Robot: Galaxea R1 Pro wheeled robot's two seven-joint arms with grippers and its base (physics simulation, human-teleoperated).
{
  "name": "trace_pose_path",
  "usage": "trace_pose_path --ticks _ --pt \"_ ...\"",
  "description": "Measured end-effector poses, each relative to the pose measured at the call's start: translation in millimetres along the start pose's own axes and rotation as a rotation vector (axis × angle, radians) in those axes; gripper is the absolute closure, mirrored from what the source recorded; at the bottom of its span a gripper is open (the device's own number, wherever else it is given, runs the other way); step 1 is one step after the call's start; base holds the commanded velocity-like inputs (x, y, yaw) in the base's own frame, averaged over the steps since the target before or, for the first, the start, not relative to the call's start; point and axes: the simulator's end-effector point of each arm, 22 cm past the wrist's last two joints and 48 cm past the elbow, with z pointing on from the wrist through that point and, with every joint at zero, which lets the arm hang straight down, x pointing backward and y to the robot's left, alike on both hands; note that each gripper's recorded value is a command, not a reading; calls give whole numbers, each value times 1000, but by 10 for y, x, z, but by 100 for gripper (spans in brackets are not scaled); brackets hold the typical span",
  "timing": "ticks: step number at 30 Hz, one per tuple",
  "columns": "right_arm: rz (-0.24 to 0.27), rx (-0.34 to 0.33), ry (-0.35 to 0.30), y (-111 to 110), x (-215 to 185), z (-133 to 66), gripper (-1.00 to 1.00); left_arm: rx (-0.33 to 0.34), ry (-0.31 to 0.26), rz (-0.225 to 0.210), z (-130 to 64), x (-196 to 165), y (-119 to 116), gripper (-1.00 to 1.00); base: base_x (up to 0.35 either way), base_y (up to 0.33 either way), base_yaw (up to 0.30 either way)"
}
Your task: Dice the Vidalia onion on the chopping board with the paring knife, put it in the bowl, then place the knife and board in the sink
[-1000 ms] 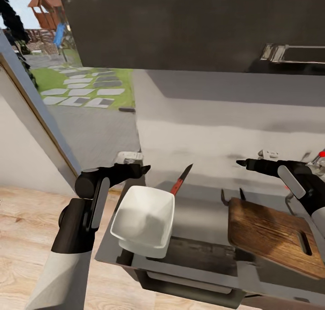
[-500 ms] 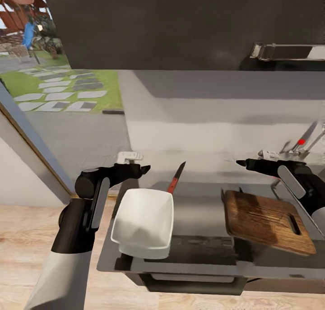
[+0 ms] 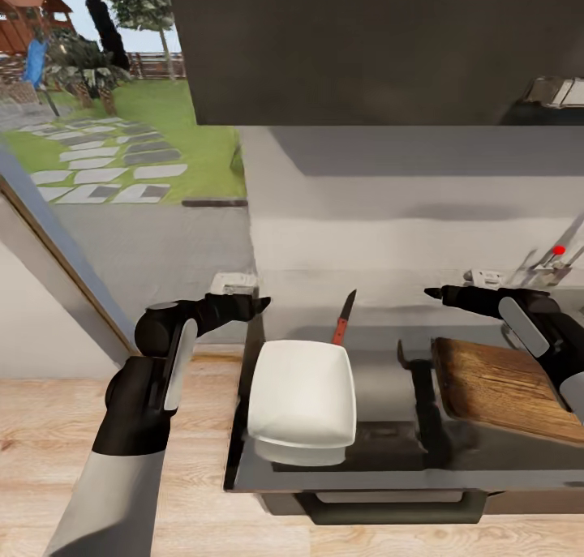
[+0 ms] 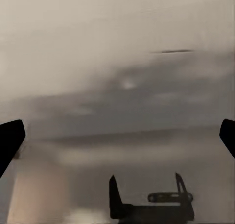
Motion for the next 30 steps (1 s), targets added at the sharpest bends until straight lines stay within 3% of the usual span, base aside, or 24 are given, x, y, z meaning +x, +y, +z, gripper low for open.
trace_pose_path --ticks 7,12,20,30 --pt "-15 -8 -44 -27 -301 -100 -100 20 7 -31 -25 81 -80 -100 0 46 0" --pt "-28 -18 -18 30 -196 -123 -100 14 44 -56 15 313 -20 -100 0 90 0" --pt "-27 -21 3 48 -134 -119 -100 -12 82 -101 74 526 155 -100 0 301 0" --pt "-24 -21 25 53 -88 -122 -100 -45 70 -144 31 517 361 -100 0 183 0"
